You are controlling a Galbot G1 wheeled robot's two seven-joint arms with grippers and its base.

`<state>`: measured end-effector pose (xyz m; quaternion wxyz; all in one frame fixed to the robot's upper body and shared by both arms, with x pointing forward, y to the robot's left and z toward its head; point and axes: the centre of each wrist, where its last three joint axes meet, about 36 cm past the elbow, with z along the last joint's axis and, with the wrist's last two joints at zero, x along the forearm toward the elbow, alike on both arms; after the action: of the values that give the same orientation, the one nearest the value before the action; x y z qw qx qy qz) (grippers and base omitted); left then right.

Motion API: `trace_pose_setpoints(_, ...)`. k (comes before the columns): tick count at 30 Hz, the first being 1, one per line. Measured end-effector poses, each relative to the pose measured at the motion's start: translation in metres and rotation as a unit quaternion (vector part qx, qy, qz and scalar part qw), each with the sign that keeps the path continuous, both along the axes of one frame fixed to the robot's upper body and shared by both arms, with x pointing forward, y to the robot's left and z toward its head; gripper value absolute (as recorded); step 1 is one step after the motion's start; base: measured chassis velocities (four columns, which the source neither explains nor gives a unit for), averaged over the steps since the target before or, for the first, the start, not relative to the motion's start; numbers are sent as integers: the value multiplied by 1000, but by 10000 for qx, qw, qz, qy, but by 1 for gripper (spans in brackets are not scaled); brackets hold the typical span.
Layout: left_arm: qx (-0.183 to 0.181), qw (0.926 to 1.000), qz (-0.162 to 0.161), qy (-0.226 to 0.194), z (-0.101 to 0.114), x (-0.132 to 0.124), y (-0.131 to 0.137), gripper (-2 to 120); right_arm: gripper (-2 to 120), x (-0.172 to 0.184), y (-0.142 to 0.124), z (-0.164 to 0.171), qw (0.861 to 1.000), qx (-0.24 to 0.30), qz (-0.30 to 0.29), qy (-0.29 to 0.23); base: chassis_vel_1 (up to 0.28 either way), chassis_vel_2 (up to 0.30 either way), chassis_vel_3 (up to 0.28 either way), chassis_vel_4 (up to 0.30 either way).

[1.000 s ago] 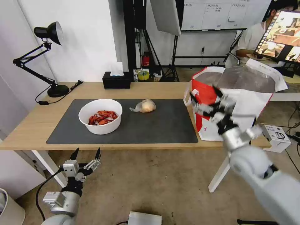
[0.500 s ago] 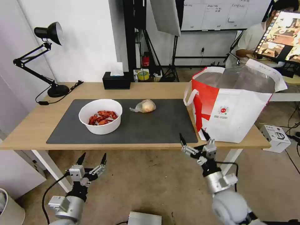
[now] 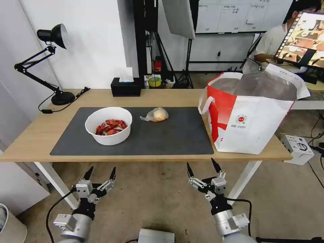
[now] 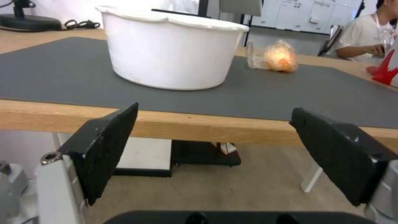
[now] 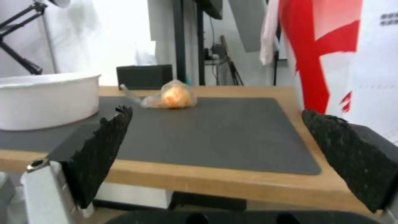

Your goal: Pick up the trash from the table and place it into the takeout bag.

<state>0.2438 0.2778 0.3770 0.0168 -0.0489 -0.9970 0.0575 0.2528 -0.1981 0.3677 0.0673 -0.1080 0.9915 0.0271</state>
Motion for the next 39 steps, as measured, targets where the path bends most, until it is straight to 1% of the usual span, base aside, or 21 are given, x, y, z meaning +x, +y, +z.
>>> trace_pose_setpoints(4,0,10000,-14,-14,1,0,-1,100,100,1,-4,2,9999,-25,-135,-5,0,0,0,0)
trace_pose_setpoints(7,21,10000,6,-39,2,0,1,100,100,5,-20,3,9988,-142,-472,-55,0,0,0,0)
trace_pose_setpoints(8,21,10000,6,-39,2,0,1,100,100,5,-20,3,9988,-142,-472,-55,0,0,0,0)
trace_pose_setpoints(10,30,10000,19,-51,2,0,2,100,100,9,-41,4,9962,-263,-822,-94,0,0,0,0)
trace_pose_setpoints(11,30,10000,19,-51,2,0,2,100,100,9,-41,4,9962,-263,-822,-94,0,0,0,0)
trace_pose_setpoints(14,23,10000,-6,-76,2,3,2,100,100,13,-57,7,9940,-315,-1041,-152,0,0,0,0)
trace_pose_setpoints(17,-2,10000,-19,-85,1,5,0,100,100,14,-60,9,9935,-309,-1083,-173,0,0,0,0)
trace_pose_setpoints(28,-22,10000,-2,-47,-2,4,-1,100,100,14,-58,9,9941,-262,-1039,-164,0,0,0,0)
trace_pose_setpoints(35,18,10000,32,-56,-1,5,2,100,100,16,-48,12,9958,-116,-909,-45,0,0,0,0)
trace_pose_setpoints(39,37,10000,39,-68,0,5,5,100,100,23,-41,15,9972,-25,-740,-25,0,0,0,0)
